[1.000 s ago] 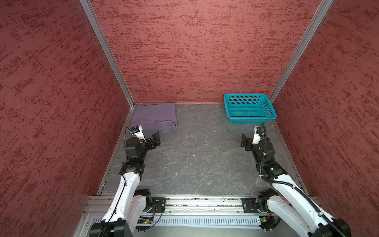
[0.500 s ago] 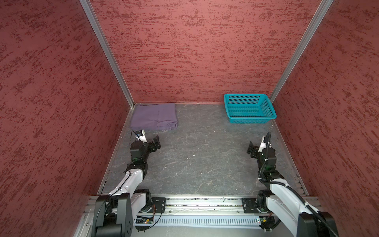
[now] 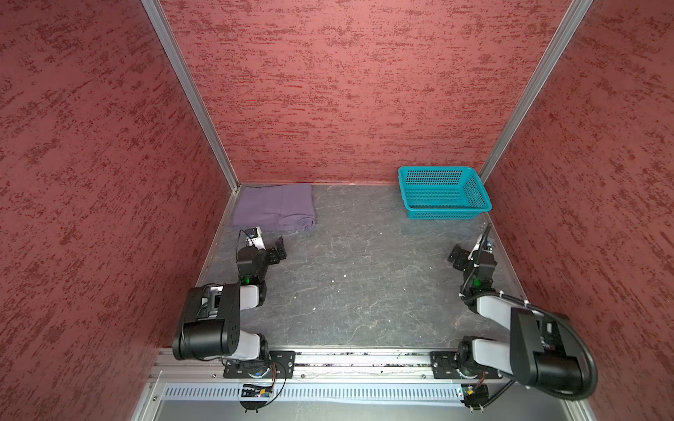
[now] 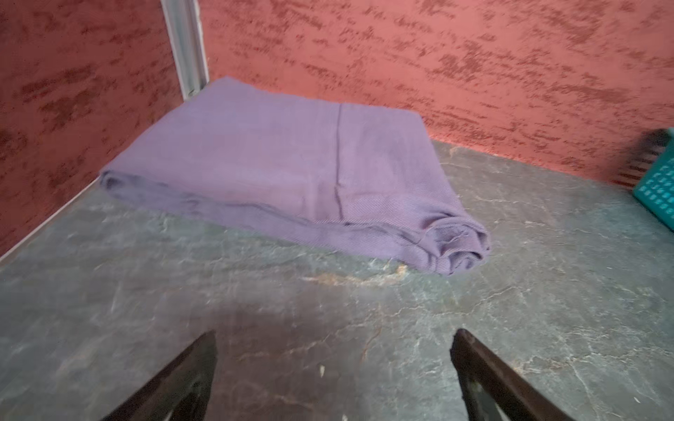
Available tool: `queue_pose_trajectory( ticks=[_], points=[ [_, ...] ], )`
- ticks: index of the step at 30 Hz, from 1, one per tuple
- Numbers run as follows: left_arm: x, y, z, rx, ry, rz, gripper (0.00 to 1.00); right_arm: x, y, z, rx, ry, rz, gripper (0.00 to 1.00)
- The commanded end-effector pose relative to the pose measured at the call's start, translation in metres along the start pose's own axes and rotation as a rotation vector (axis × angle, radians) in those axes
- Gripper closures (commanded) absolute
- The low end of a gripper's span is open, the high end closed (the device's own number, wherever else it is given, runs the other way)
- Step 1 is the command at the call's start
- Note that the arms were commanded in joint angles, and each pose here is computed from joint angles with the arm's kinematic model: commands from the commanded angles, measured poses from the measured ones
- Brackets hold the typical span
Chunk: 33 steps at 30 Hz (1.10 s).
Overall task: Fold and stack the trousers
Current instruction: Reset both arms
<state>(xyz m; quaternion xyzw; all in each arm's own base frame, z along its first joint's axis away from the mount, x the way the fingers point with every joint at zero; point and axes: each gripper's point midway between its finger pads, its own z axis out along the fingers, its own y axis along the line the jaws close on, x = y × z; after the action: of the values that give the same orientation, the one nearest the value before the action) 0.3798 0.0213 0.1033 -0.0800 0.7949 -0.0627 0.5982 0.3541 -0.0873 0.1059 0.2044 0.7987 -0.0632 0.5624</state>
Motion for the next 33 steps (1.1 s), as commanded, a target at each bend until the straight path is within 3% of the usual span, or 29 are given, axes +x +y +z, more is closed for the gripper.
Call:
queue_pose_trajectory(
  ticks=[1, 4, 5, 10, 12, 16, 33],
  points=[
    [-0.013, -0.020, 0.002, 0.083, -0.072, 0.096, 0.00, -0.046, 0.022, 0.009, -0.117, -0.155, 0.075, 0.01],
    [-0.012, -0.031, 0.012, 0.112, -0.036, 0.138, 0.00, -0.042, 0.029, 0.015, -0.147, -0.145, 0.042, 0.01],
    [-0.009, -0.030, 0.016, 0.102, 0.005, 0.133, 0.01, -0.043, 0.035, 0.012, -0.191, -0.162, 0.026, 0.01],
    [-0.011, -0.024, 0.018, 0.082, 0.003, 0.110, 0.01, -0.028, 0.063, -0.012, -0.384, -0.232, -0.071, 0.01],
    [-0.011, -0.024, 0.018, 0.083, -0.001, 0.109, 0.00, -0.024, 0.061, -0.013, -0.384, -0.268, -0.055, 0.01],
    [-0.011, -0.024, 0.018, 0.084, -0.001, 0.108, 0.00, -0.021, 0.062, -0.001, -0.347, -0.205, -0.075, 0.01],
    [-0.011, -0.025, 0.018, 0.056, -0.007, 0.128, 0.01, -0.020, 0.071, 0.005, -0.344, -0.186, -0.115, 0.01]
  ],
)
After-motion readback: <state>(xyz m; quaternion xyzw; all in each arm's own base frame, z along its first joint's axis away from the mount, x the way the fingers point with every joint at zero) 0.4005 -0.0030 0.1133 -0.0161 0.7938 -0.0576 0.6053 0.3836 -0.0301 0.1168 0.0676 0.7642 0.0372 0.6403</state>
